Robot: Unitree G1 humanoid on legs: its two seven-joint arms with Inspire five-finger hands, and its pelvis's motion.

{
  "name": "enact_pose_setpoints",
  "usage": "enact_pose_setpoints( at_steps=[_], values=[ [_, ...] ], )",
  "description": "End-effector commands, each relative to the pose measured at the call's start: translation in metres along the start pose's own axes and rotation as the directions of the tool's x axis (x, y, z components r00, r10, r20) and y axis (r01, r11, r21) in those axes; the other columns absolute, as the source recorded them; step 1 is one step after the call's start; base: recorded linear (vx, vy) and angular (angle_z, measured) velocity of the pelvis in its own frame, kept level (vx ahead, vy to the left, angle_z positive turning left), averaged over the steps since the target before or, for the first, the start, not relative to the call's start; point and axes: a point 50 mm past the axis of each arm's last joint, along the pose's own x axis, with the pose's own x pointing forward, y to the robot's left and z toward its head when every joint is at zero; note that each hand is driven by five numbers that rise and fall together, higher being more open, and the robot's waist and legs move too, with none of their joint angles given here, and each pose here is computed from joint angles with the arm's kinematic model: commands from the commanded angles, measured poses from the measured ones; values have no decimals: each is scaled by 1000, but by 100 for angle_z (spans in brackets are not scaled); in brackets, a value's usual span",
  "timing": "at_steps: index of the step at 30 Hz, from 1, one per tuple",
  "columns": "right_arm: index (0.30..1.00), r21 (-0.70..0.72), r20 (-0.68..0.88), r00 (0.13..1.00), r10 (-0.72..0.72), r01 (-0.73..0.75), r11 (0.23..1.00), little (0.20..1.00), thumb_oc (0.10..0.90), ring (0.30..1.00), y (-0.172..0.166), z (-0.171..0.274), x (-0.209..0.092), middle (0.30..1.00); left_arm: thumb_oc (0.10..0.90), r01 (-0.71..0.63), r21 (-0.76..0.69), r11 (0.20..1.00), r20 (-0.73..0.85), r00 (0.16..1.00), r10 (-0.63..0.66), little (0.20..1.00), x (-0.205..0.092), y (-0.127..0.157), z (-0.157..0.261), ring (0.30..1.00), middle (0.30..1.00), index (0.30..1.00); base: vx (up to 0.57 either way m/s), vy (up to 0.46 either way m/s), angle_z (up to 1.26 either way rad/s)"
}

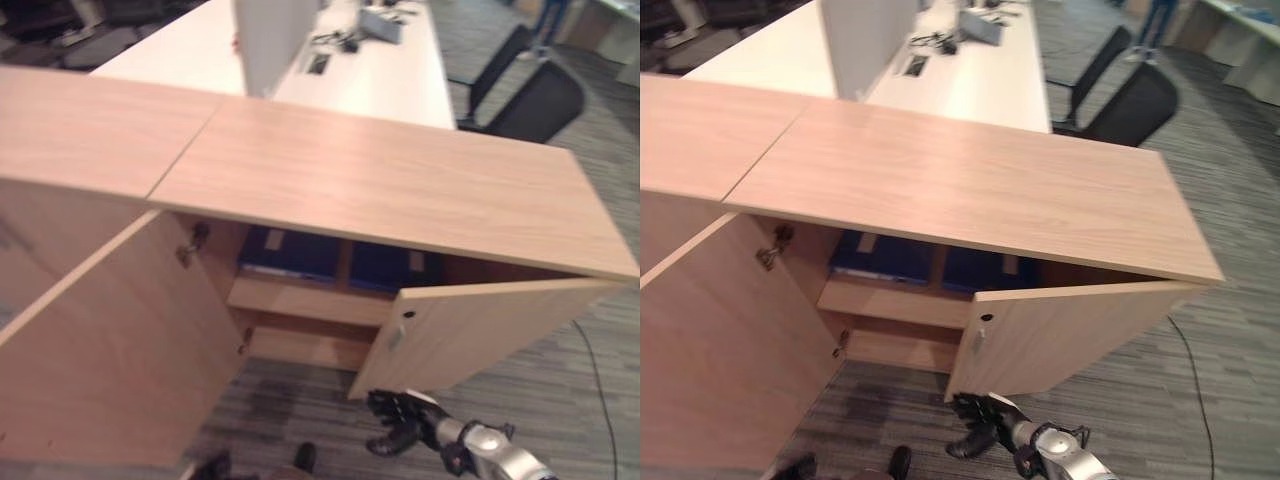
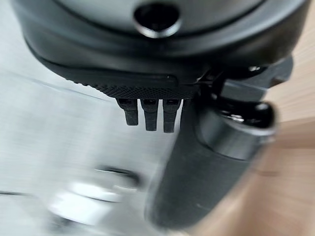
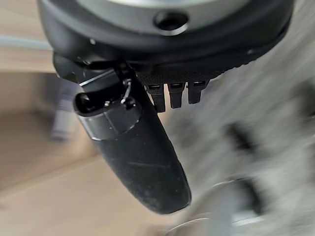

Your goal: Put the empty folder in the office cabinet

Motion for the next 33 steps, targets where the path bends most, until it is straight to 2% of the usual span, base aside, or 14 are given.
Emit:
enact_pose_setpoints(
  at_steps=[1, 2, 3, 5, 7, 10, 13, 17, 19, 21, 23, 25, 29, 33],
  values=[
    [900, -22, 202, 979, -4, 9, 1000, 900, 800, 900, 3, 52, 14, 900, 800, 38, -80, 996, -117, 992, -47, 900, 12, -10, -20, 900, 900, 900, -27, 8, 220],
    [900, -22, 202, 979, -4, 9, 1000, 900, 800, 900, 3, 52, 14, 900, 800, 38, -80, 996, -117, 992, -47, 900, 12, -10, -20, 900, 900, 900, 8, 128, 192],
    [900, -37, 16, 999, -31, 32, 999, 900, 800, 900, 7, 13, 21, 900, 800, -16, -101, 995, -146, 989, 1, 900, 16, 8, -15, 900, 900, 900, 41, 162, 85],
    [900, -64, -36, 999, -32, 30, 997, 900, 800, 900, 16, 2, 26, 900, 800, -93, -97, 991, -264, 962, 64, 900, 19, 9, -41, 900, 900, 900, 83, 115, 128],
    [900, -28, -178, 982, -61, 57, 998, 900, 800, 900, 25, -31, 28, 900, 800, -252, -105, 962, -395, 898, 192, 900, 15, 24, -64, 900, 900, 900, 136, 103, 133],
    [900, 48, -316, 942, -113, 135, 990, 900, 800, 900, 32, -62, 24, 900, 800, -335, -129, 933, -404, 877, 259, 900, 15, 33, -63, 900, 900, 900, 153, 208, 100],
    [900, 272, -431, 883, -187, 325, 906, 900, 800, 900, 30, -95, 9, 900, 800, -420, -222, 880, -324, 883, 340, 900, 18, 46, -47, 900, 900, 900, 159, 302, 69],
    [900, 355, -512, 833, -208, 426, 833, 900, 800, 900, 28, -120, -8, 900, 800, -449, -240, 860, -218, 889, 403, 900, 19, 63, -24, 900, 900, 900, 102, 202, 36],
    [900, 370, -554, 806, -209, 463, 805, 900, 800, 900, 27, -134, -18, 900, 800, -471, -239, 849, -109, 882, 458, 900, 16, 80, 0, 900, 900, 900, 75, 146, 29],
    [900, 381, -570, 795, -206, 478, 792, 900, 800, 900, 28, -140, -22, 900, 800, -491, -201, 848, -25, 868, 497, 900, 12, 93, 19, 900, 900, 900, 53, 93, 19],
    [900, 385, -591, 780, -205, 496, 778, 900, 800, 900, 28, -148, -29, 900, 800, -530, -95, 843, 107, 836, 538, 900, 3, 111, 53, 900, 900, 900, 61, 94, 6],
    [900, 392, -600, 776, -193, 496, 775, 900, 800, 900, 31, -153, -32, 900, 800, -595, -13, 804, 235, 780, 580, 900, -7, 129, 90, 900, 900, 900, 53, 70, -4],
    [900, 396, -585, 792, -175, 468, 790, 900, 800, 900, 36, -152, -30, 900, 800, -600, 30, 800, 392, 743, 542, 900, -11, 128, 135, 900, 900, 900, 24, 39, -23],
    [900, 385, -584, 791, -179, 465, 797, 900, 800, 900, 35, -152, -31, 900, 800, -473, 36, 880, 555, 742, 376, 900, -6, 96, 175, 900, 900, 900, 8, 9, -22]
  ],
)
